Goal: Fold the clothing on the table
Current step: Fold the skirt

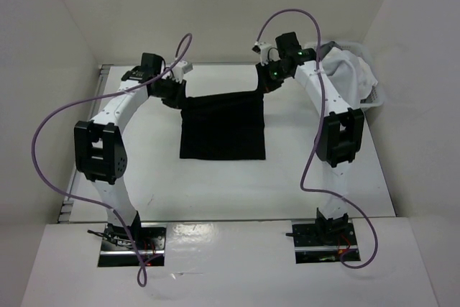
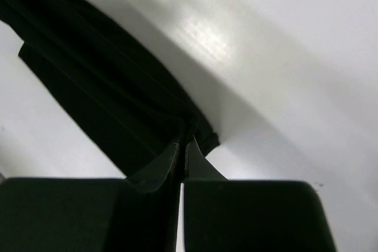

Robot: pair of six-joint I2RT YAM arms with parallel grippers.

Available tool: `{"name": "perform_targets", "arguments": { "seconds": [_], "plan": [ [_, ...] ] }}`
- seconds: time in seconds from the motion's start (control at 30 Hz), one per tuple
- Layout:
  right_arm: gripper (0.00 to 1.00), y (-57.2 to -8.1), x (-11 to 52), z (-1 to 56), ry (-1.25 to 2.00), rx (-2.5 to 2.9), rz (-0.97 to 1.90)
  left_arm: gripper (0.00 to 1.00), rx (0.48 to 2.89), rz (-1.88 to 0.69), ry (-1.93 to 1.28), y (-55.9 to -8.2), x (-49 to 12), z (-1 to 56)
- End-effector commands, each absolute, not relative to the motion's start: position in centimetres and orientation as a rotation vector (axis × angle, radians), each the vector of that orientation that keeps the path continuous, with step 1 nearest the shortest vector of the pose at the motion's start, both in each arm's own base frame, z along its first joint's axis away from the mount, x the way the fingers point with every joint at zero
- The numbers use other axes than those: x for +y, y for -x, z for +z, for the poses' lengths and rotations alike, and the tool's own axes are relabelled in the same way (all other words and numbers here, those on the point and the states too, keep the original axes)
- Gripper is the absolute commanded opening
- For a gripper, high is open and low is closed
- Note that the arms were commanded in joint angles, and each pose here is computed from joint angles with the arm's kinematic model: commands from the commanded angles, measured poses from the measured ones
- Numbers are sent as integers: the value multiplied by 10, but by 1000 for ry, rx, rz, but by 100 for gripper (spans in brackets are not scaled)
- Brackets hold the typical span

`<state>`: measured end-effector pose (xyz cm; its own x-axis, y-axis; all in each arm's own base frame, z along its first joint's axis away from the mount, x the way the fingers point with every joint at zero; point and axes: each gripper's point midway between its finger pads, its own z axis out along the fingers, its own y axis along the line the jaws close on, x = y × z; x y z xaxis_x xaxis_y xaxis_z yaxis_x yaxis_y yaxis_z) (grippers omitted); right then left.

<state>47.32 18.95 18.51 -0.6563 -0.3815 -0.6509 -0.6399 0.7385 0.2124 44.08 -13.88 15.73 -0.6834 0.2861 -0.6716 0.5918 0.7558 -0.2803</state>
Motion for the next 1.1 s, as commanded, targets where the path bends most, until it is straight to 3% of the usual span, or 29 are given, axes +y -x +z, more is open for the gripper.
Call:
{"name": "perform_targets", "arguments": {
  "seconds": [0.0,0.4,0.73,1.07],
  "plan": [
    [0,-464,179,208,832,2252,497,0,2326,-615,-710,-419,-128,163],
    [0,-376,207,144,1169,2373,527,3,2450,-595,-701,-384,-113,117],
    [0,-400,209,169,1099,2318,457,3,2384,-557,-704,-405,-114,148],
    [0,-476,213,211,932,2164,320,3,2282,-452,-670,-458,-111,181]
  ]
}}
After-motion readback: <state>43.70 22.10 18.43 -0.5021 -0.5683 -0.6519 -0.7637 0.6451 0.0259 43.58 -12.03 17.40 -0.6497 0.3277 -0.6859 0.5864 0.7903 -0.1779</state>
